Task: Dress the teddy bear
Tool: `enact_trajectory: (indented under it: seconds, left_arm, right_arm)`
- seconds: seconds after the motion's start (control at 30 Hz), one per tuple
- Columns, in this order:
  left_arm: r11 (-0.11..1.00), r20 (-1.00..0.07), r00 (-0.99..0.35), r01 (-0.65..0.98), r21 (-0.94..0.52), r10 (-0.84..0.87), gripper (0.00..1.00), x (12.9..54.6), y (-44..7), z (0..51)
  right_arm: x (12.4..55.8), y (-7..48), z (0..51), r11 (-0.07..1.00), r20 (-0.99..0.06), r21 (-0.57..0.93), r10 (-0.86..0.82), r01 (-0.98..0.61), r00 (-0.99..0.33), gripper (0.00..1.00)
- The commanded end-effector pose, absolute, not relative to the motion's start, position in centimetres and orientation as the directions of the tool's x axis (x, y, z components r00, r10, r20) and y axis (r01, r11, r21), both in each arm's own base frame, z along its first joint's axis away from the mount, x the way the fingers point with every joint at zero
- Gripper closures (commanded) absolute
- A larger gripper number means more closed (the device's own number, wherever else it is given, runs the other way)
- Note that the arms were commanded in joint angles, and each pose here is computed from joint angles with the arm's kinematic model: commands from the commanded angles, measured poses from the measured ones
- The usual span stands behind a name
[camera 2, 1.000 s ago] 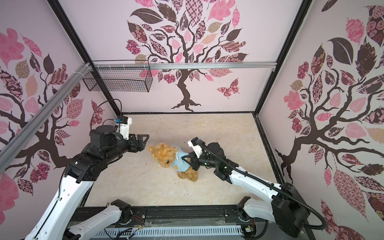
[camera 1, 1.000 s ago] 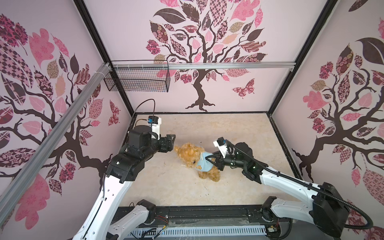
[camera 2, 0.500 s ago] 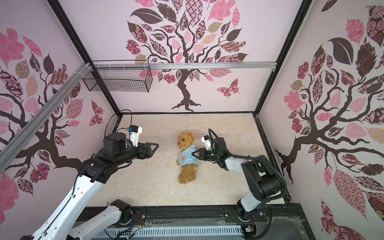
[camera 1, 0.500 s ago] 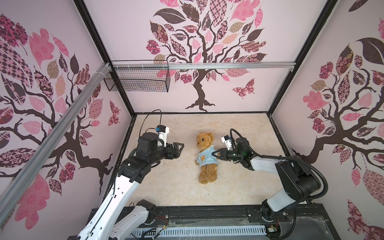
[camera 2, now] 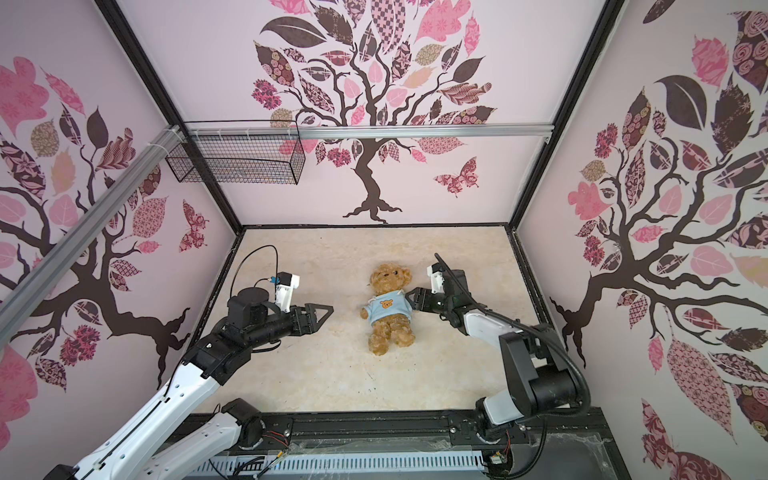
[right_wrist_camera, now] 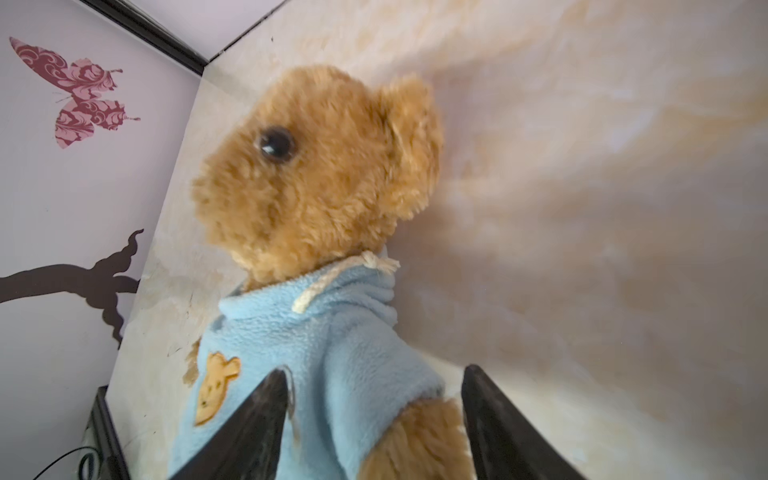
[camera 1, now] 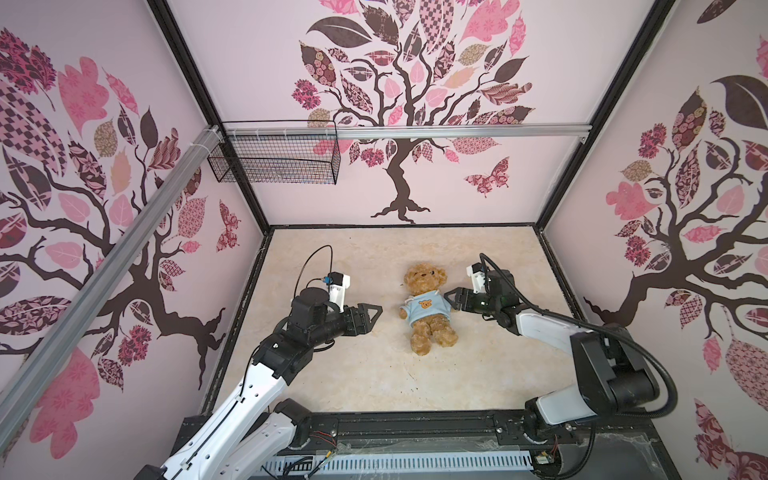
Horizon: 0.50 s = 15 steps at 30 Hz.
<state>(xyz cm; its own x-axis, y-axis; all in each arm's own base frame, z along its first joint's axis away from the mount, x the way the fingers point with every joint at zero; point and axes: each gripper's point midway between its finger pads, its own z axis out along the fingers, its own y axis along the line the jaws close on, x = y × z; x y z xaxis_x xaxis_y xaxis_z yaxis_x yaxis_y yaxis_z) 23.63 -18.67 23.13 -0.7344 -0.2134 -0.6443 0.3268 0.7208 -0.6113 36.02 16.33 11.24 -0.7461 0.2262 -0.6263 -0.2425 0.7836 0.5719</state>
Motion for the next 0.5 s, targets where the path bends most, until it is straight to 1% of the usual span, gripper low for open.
enact_trajectory:
  seconds: [0.0, 0.1, 0.17, 0.23, 0.37, 0.47]
  left_arm:
    - [0.738, -0.679, -0.679, 0.302, -0.604, -0.278, 0.17, 24.8, -18.0, 23.1]
    - [0.767, -0.707, -0.636, 0.274, -0.58, -0.307, 0.15, 25.5, -17.0, 22.7]
    - [0.783, -0.723, -0.61, 0.254, -0.567, -0.325, 0.15, 26.0, -16.4, 22.7]
    - [0.792, -0.734, -0.587, 0.241, -0.561, -0.341, 0.15, 26.4, -16.0, 22.7]
    - [0.797, -0.736, -0.586, 0.236, -0.556, -0.34, 0.15, 26.8, -16.1, 22.4]
    - [0.805, -0.73, -0.601, 0.229, -0.548, -0.326, 0.15, 27.0, -16.2, 21.7]
  right_arm:
    - [35.9, 14.5, 14.3, 0.848, -0.729, 0.469, 0.213, -0.247, -0.65, 0.3]
    - [34.5, 15.5, 16.0, 0.866, -0.791, 0.392, 0.145, -0.311, -0.594, 0.31]
    - [33.4, 17.5, 16.6, 0.858, -0.825, 0.344, 0.082, -0.382, -0.56, 0.35]
    - [32.6, 19.6, 16.4, 0.839, -0.834, 0.323, 0.034, -0.437, -0.55, 0.39]
    - [32.4, 22.5, 13.8, 0.808, -0.788, 0.329, -0.05, -0.489, -0.614, 0.52]
    - [32.0, 23.4, 10.6, 0.807, -0.725, 0.335, -0.109, -0.487, -0.68, 0.63]
